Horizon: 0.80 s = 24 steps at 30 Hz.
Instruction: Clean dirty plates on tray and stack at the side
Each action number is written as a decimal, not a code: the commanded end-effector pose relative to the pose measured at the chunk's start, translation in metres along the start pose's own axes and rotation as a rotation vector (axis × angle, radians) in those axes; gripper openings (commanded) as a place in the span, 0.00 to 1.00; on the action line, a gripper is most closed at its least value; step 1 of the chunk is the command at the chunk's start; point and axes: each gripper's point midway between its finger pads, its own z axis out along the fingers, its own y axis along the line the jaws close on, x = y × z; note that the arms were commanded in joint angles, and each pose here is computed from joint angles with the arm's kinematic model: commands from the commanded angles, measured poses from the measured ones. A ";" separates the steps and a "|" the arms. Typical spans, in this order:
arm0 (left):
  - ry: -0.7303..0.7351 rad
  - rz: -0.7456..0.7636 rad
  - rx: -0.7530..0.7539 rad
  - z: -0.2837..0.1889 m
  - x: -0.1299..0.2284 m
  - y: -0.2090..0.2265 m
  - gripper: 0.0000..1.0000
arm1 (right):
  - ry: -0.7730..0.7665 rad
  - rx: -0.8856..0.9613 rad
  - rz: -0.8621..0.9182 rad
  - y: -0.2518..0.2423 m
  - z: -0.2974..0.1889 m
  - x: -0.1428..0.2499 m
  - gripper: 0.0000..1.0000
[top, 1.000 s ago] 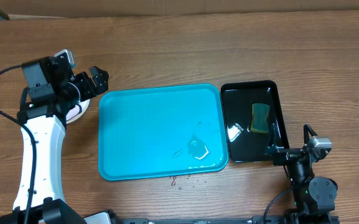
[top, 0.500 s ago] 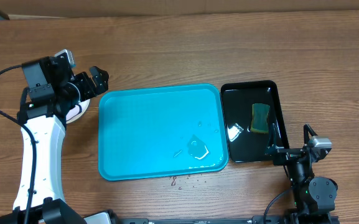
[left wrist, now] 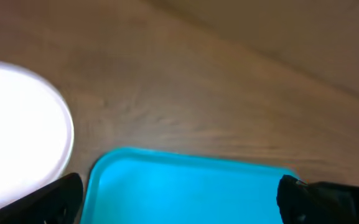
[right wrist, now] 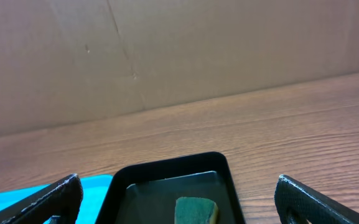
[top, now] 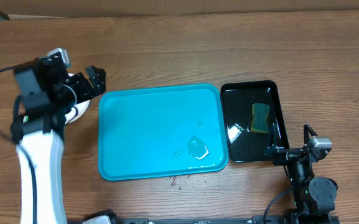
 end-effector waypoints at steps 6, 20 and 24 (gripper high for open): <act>-0.363 0.250 0.204 -0.143 -0.022 -0.105 1.00 | -0.004 0.000 -0.007 -0.001 0.000 0.002 1.00; -0.618 0.366 0.347 -0.243 0.055 -0.123 1.00 | -0.004 0.000 -0.007 -0.001 0.000 0.002 1.00; -0.571 0.357 0.345 -0.206 0.088 -0.104 1.00 | -0.004 0.000 -0.007 -0.001 0.000 0.002 1.00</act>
